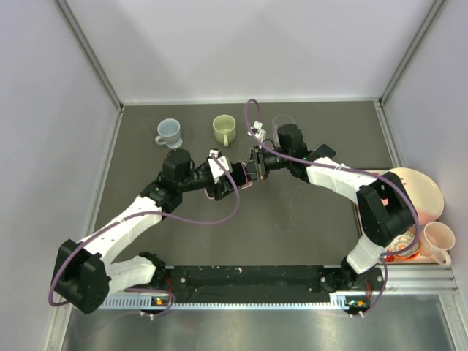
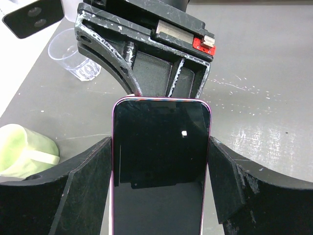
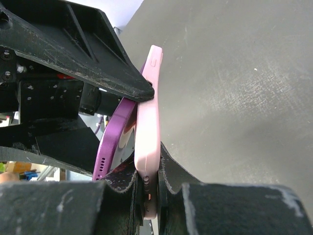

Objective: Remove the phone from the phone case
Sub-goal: Remove the phone case from the phone.

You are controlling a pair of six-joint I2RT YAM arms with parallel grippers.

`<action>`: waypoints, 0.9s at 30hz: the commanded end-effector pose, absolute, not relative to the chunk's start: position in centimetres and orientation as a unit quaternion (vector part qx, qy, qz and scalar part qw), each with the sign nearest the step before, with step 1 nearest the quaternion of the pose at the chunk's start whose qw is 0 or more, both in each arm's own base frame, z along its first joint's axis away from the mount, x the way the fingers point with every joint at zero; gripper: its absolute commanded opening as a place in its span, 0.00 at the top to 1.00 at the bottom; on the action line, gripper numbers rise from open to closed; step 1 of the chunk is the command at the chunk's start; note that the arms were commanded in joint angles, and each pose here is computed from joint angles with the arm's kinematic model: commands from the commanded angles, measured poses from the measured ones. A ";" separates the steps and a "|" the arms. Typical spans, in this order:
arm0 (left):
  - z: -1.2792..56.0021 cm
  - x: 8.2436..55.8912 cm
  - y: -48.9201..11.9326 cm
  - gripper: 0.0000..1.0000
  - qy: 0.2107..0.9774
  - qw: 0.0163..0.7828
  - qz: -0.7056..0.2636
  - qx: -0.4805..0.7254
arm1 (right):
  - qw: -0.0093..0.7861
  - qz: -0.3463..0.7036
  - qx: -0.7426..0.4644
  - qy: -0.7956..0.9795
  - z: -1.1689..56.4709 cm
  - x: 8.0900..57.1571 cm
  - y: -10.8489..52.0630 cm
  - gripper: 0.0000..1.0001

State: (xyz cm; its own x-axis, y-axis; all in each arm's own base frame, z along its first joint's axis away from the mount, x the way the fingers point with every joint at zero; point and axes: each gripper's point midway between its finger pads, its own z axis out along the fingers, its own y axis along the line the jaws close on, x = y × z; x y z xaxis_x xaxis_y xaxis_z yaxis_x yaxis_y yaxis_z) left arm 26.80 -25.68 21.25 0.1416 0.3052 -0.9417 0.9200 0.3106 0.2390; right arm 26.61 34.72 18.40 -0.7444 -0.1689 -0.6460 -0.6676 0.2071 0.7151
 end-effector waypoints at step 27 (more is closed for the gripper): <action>25.0 29.1 -23.2 1.00 0.609 0.587 -0.318 0.428 | 0.346 0.515 -0.304 0.723 21.5 29.8 33.7 1.00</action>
State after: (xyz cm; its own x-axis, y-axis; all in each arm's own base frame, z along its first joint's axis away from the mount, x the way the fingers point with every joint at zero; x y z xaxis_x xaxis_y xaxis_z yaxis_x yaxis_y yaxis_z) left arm 27.13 -24.90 22.70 0.0582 0.2016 -0.9777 0.9363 0.3287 0.1235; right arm 27.48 34.69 19.21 -0.6877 -0.1439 -0.7116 -0.7226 0.2297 0.6519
